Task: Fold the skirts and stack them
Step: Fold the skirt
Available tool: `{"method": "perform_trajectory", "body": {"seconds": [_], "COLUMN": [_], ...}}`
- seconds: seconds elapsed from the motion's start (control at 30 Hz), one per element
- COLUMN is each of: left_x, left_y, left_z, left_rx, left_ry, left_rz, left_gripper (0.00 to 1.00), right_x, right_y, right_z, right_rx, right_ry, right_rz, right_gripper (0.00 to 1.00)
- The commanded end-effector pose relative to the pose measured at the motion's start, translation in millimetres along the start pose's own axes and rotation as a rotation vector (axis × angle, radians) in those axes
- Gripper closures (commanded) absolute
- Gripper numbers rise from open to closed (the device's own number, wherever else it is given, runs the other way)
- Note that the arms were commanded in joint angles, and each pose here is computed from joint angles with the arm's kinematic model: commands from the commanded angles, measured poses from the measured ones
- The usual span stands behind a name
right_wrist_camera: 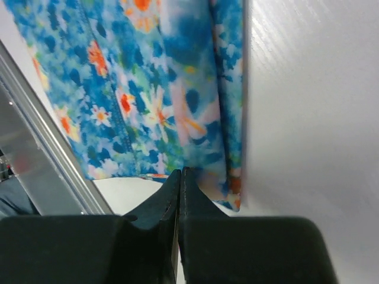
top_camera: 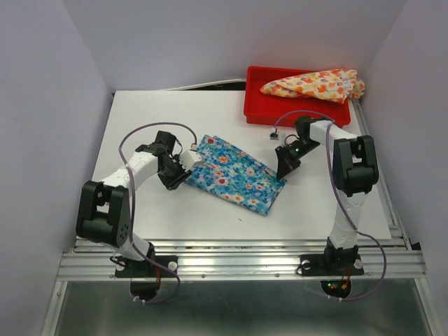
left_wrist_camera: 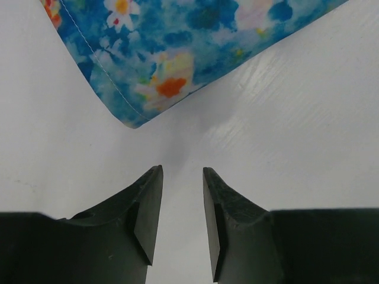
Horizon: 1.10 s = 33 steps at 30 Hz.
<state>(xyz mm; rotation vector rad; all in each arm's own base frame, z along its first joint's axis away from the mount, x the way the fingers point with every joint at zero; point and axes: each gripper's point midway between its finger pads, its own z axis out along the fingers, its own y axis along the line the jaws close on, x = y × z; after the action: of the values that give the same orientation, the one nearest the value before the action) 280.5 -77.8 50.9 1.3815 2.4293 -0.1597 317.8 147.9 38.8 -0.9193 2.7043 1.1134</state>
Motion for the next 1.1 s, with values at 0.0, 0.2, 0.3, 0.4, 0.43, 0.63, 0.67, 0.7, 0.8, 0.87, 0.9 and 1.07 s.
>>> {"method": "perform_trajectory", "body": {"seconds": [0.0,0.2,0.3,0.4,0.43,0.63,0.67,0.7,0.8,0.87,0.9,1.07], "left_x": [-31.4,-77.9,-111.2,-159.3,-179.7,-252.7,-254.5,-258.3,-262.6,-261.8,-262.6,-272.7], "left_y": [15.9,15.1,-9.1,-38.8,-46.2,-142.2,-155.4,-166.7,-190.8,-202.4,-205.8,-212.2], "left_z": [-9.1,-48.2,-57.2,-62.9,-70.6,-59.4,-55.8,-53.4,-36.6,-21.1,-17.7,2.9], "left_rx": [-0.044,-0.114,-0.129,-0.157,-0.176,-0.114,-0.09,-0.081,-0.144,-0.16,-0.16,-0.193], "left_ry": [-0.101,-0.334,-0.362,-0.417,-0.448,-0.492,-0.48,-0.483,-0.432,-0.4,-0.398,-0.358], "left_rz": [-0.008,0.165,0.349,0.457,0.457,0.378,0.373,0.374,0.358,0.353,0.328,0.264], "left_gripper": [0.47,0.4,0.39,0.35,0.33,0.27,0.27,0.26,0.27,0.31,0.32,0.4], "right_x": [-26.6,-27.4,-19.6,-13.2,-12.2,-7.1,-2.9,-1.6,-1.0,-9.4,-9.5,-28.1], "right_y": [29.4,21.2,22.0,24.4,23.6,24.4,23.6,20.3,11.7,7.1,7.2,8.6], "right_z": [-32.3,-38.6,-36.0,-37.6,-41.7,-52.9,-48.0,-48.9,-49.9,-53.2,-50.3,-51.0], "right_rx": [-0.013,0.051,0.046,0.02,0.016,-0.028,-0.034,-0.037,-0.077,-0.112,-0.125,-0.168], "right_ry": [-0.091,-0.065,-0.039,-0.06,-0.079,-0.189,-0.188,-0.2,-0.257,-0.314,-0.323,-0.451], "right_rz": [-0.028,-0.01,0.035,0.131,0.158,0.352,0.37,0.395,0.49,0.532,0.55,0.675], "right_gripper": [0.98,0.32,0.35,0.35,0.34,0.33,0.34,0.34,0.36,0.38,0.38,0.4]}}
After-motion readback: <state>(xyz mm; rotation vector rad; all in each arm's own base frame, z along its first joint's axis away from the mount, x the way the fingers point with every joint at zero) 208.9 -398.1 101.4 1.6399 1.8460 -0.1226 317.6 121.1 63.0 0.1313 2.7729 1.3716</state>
